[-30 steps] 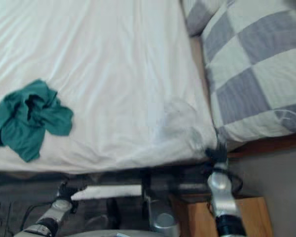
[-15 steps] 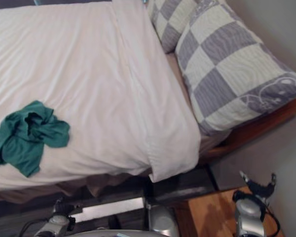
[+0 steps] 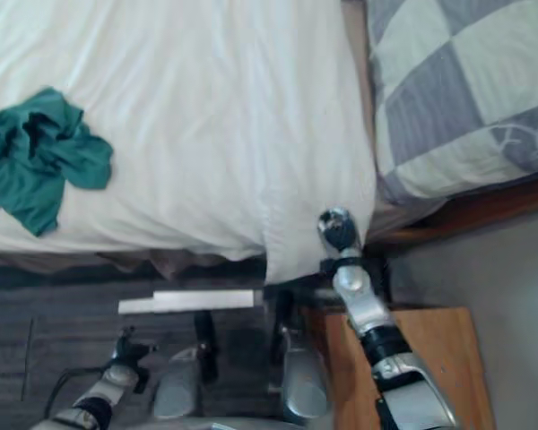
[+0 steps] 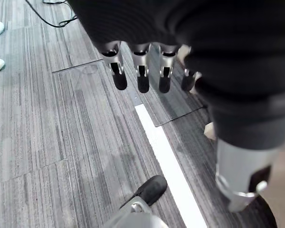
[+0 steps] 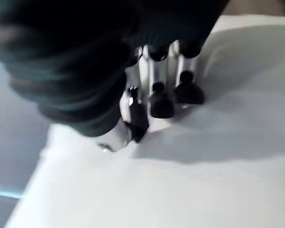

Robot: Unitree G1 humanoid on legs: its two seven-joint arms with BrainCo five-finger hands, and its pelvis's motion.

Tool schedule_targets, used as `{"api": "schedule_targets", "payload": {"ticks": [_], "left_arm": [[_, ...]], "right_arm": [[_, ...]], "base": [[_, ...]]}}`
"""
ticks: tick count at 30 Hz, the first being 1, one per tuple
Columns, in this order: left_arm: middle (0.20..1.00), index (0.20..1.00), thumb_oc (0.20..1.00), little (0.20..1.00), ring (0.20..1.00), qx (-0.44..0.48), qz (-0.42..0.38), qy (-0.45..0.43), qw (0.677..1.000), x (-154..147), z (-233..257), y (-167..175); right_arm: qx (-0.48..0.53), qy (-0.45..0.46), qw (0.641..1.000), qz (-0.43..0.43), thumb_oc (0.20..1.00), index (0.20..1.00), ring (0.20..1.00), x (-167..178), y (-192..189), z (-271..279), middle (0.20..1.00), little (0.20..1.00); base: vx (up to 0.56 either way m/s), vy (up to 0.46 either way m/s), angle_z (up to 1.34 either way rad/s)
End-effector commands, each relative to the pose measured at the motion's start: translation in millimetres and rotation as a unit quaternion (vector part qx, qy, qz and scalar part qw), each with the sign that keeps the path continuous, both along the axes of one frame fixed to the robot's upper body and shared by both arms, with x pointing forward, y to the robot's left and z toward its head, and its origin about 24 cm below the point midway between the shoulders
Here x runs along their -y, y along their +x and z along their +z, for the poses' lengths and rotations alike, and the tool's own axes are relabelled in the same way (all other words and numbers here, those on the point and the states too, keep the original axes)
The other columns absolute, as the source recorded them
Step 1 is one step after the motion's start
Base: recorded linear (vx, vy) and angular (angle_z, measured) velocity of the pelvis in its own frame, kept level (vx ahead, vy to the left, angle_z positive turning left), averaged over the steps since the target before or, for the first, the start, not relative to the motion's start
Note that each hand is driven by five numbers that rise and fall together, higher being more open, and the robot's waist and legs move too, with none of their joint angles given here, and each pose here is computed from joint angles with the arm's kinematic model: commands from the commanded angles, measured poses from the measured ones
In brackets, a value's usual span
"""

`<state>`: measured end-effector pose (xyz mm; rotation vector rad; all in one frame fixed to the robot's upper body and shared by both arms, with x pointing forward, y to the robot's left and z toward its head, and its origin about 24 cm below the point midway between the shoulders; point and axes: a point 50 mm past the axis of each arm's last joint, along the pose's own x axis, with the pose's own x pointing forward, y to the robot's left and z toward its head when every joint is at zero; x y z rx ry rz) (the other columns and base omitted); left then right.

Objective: Tidy up the quilt and then pick up the clothes from the bed and put them into the laundry hamper.

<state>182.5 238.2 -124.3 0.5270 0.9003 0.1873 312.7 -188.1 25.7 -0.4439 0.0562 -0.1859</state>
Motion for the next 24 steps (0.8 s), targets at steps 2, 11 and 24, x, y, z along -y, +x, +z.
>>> {"api": "schedule_targets", "payload": {"ticks": [2, 11, 24], "left_arm": [[1.000, 1.000, 1.000, 1.000, 1.000, 0.028, 0.028, 0.024, 0.999, -18, 10, 9], [1.000, 1.000, 1.000, 1.000, 1.000, -0.008, -0.016, 0.052, 0.998, -19, 4, -1], [1.000, 1.000, 1.000, 1.000, 1.000, 0.026, 0.006, 0.000, 1.000, 5, -2, -6]], "right_arm": [[-0.125, 0.010, 0.992, -0.031, 0.200, 0.200, 0.200, 8, -37, -60, 0.200, 0.200], [-0.442, -0.030, 0.892, -0.085, 1.000, 1.000, 1.000, 34, -172, -170, 1.000, 1.000], [-0.437, -0.154, 0.886, -0.006, 1.000, 1.000, 1.000, 50, -146, -157, 1.000, 1.000]], "base": [[-0.04, 0.035, -0.05], [-0.02, 0.040, 0.02], [-0.06, 0.224, 0.06]]}}
